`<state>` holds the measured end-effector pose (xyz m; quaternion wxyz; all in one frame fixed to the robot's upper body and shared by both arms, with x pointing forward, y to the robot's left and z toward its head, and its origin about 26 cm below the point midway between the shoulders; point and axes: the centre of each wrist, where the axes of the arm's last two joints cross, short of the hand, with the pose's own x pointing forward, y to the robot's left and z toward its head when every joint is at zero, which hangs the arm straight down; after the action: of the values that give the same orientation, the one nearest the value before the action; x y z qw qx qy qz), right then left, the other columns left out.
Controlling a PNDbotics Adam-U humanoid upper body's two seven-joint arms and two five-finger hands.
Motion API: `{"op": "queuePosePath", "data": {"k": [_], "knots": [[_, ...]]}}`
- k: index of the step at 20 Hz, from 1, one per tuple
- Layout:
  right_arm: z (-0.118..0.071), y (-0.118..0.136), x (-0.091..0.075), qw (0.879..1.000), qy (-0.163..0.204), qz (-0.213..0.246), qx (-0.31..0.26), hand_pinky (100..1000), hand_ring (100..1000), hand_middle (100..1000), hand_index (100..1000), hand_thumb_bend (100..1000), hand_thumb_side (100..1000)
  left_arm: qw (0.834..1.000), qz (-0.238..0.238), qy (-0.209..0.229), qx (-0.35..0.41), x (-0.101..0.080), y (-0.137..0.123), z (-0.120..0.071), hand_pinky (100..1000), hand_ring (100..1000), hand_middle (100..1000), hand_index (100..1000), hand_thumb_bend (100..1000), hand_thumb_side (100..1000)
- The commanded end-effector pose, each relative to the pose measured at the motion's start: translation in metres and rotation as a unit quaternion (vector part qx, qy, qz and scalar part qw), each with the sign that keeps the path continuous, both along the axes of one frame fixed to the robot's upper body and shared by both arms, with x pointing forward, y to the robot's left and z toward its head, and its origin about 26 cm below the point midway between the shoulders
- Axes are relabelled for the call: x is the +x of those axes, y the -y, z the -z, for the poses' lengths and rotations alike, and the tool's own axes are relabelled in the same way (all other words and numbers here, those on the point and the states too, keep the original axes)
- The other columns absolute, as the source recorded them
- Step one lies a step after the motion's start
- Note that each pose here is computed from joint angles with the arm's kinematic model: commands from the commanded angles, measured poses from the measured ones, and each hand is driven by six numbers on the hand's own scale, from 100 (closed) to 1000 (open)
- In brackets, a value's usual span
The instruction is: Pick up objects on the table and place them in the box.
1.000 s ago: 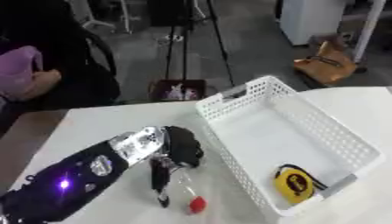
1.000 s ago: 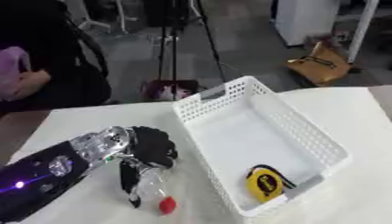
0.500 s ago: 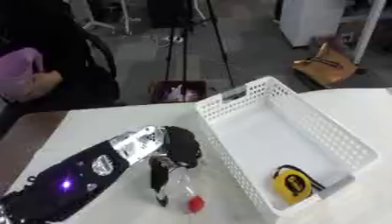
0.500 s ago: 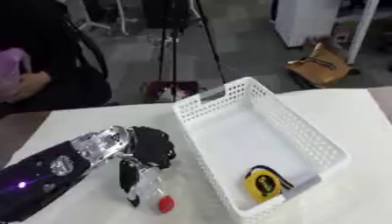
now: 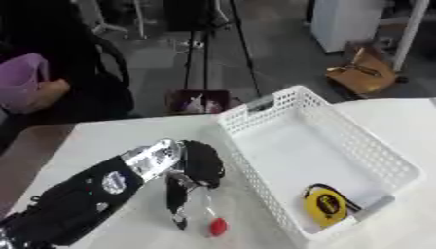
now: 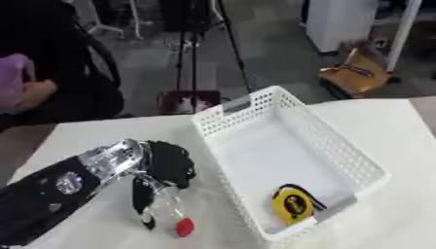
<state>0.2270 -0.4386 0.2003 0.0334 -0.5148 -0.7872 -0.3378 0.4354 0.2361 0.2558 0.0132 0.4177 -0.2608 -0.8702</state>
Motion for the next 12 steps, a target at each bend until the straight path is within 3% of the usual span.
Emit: {"op": "queuePosePath", "data": {"k": [1, 12], "knots": [[-0.012, 0.0024, -0.0047, 0.999, 0.03, 0.012, -0.025, 718, 523, 534, 644, 100, 532, 0.995, -0.004, -0.056, 0.087, 0.0022, -0.0032, 0.0028, 743, 789, 610, 610, 559, 622], [-0.0124, 0.003, -0.0054, 0.999, 0.027, 0.018, -0.027, 718, 523, 534, 643, 100, 522, 0.996, -0.003, -0.053, 0.072, 0.0015, 0.0011, -0.0015, 728, 779, 622, 626, 390, 661]]}}
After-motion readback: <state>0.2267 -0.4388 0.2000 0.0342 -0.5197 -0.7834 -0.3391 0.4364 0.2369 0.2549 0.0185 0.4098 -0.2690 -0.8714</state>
